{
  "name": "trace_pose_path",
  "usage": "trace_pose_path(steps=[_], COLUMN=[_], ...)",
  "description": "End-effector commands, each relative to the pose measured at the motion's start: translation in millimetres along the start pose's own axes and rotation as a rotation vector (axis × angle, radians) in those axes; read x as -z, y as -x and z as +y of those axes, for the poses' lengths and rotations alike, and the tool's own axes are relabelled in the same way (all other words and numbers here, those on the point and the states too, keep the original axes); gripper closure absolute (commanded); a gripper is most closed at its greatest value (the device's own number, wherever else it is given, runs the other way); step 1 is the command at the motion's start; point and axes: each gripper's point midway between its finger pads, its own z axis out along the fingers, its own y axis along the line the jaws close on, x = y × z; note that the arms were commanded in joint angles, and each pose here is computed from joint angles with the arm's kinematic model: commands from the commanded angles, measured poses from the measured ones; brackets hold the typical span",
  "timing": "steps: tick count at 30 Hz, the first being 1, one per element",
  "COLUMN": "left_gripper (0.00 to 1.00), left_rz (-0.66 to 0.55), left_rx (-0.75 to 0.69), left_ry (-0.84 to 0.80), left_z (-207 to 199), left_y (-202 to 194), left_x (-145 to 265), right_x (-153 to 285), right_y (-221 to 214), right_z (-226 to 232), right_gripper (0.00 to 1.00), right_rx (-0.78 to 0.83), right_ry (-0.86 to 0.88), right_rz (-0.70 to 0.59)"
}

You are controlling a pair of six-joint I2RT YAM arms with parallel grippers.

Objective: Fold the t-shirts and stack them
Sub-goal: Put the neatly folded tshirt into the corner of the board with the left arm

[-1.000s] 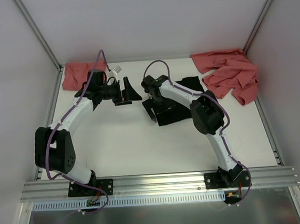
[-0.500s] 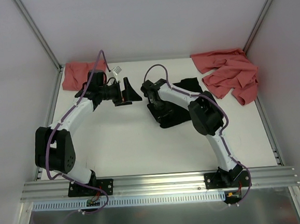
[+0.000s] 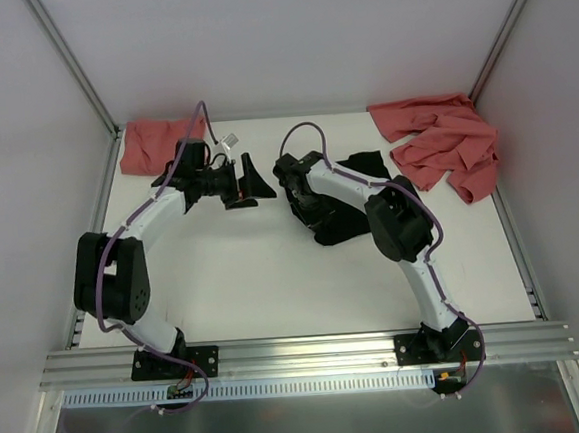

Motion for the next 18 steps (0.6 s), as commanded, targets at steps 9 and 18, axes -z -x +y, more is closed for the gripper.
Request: trace_pose_path(steps=[9,18], left_gripper=[0.01,0.01], left_rz=[0.127,0.023], left_rx=[0.341,0.437], left_ry=[-0.206,-0.278], left_z=[37.7,31.6], left_y=[-44.5,-27.8], left_x=[-70.2,-118.7], right_x=[70.3,82.2], right_y=[2.3,-8.5], right_z=[-32.0,-41.1], right_gripper=[0.83,0.84], right_rx=[-0.032,-0.049], right_ry=[-0.012,-0.023], right_rz=[-0.103,-0.106])
